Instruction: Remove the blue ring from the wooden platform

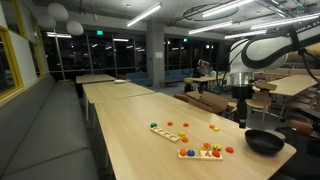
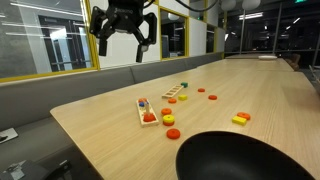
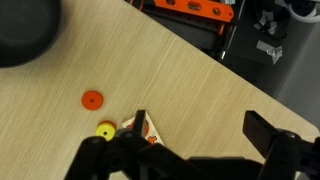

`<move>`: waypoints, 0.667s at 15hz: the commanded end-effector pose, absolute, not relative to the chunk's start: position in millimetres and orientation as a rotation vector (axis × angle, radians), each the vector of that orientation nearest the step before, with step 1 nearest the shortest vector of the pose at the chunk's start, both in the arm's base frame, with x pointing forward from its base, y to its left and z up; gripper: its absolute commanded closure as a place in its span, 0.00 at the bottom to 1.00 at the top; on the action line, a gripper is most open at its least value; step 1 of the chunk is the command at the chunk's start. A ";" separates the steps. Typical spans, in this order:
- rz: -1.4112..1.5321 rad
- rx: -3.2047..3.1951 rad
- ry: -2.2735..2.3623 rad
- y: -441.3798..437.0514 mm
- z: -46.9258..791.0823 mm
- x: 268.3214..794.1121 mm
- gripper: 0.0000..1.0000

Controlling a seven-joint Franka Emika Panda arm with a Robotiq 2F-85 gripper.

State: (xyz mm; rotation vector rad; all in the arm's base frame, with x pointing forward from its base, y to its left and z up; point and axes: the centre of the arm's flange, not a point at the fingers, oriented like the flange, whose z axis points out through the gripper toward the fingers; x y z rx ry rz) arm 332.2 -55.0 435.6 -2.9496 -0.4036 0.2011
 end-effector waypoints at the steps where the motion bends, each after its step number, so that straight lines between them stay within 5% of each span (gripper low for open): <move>1: 0.201 -2.950 -0.404 -55.0 435.6 332.2 0.00; 10: 0.016 -2.995 -0.501 -12.2 421.2 363.3 0.00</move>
